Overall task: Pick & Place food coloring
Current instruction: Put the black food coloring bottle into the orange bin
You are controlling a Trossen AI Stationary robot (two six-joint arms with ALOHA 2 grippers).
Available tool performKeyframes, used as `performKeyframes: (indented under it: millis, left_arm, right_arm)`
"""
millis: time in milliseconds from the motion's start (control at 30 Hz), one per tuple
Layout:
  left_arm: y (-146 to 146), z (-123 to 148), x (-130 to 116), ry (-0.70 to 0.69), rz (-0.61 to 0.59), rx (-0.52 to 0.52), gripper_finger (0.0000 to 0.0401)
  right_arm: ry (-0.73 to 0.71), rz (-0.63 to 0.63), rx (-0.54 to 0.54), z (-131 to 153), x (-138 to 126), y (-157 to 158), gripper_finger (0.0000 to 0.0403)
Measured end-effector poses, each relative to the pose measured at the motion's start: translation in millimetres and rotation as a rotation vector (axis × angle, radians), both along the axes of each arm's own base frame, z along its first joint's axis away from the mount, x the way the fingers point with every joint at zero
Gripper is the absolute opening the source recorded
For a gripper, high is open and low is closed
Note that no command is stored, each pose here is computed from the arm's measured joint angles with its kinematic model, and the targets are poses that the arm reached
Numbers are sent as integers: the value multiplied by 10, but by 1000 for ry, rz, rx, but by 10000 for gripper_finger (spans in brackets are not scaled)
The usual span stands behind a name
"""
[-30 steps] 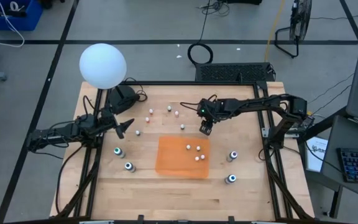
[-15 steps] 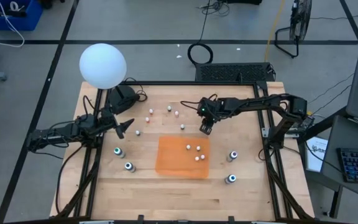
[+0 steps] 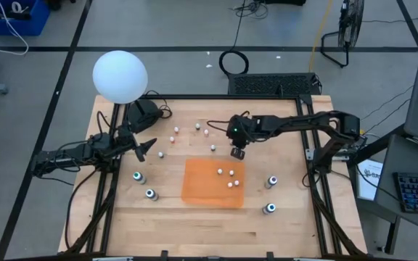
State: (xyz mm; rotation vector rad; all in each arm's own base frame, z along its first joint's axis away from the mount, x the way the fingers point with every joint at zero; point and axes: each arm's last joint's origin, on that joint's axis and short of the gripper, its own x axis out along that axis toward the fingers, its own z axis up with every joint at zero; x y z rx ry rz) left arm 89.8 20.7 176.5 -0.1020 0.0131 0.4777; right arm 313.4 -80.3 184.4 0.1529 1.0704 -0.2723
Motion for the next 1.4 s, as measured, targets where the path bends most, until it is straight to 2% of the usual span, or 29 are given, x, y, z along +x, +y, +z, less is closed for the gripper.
performKeyframes:
  millis: [200,333,433,567,833,1067,1233,1400]
  left_arm:
    - [0,1,0,0,0,0,353]
    - [0,0,0,0,0,0,353]
    - [0,-1,0,0,0,0,353]
    - [0,0,0,0,0,0,353]
    - [0,0,0,0,0,0,353]
    - [0,-1,0,1,0,0,353]
    - [0,-1,0,1,0,0,353]
    - [0,-1,0,1,0,0,353]
  right_arm:
    - [-94,97,-48,395,179,377,33]
    - [-141,187,-49,620,274,819,33]
    - [-163,234,-57,678,277,1153,33]
    - [-155,218,-18,640,221,1413,33]
    - [-62,204,55,351,101,1760,33]
    - [-36,312,95,322,-34,2128,33]
    - [-4,333,76,245,-49,2196,33]
    - [70,330,43,-6,24,2132,33]
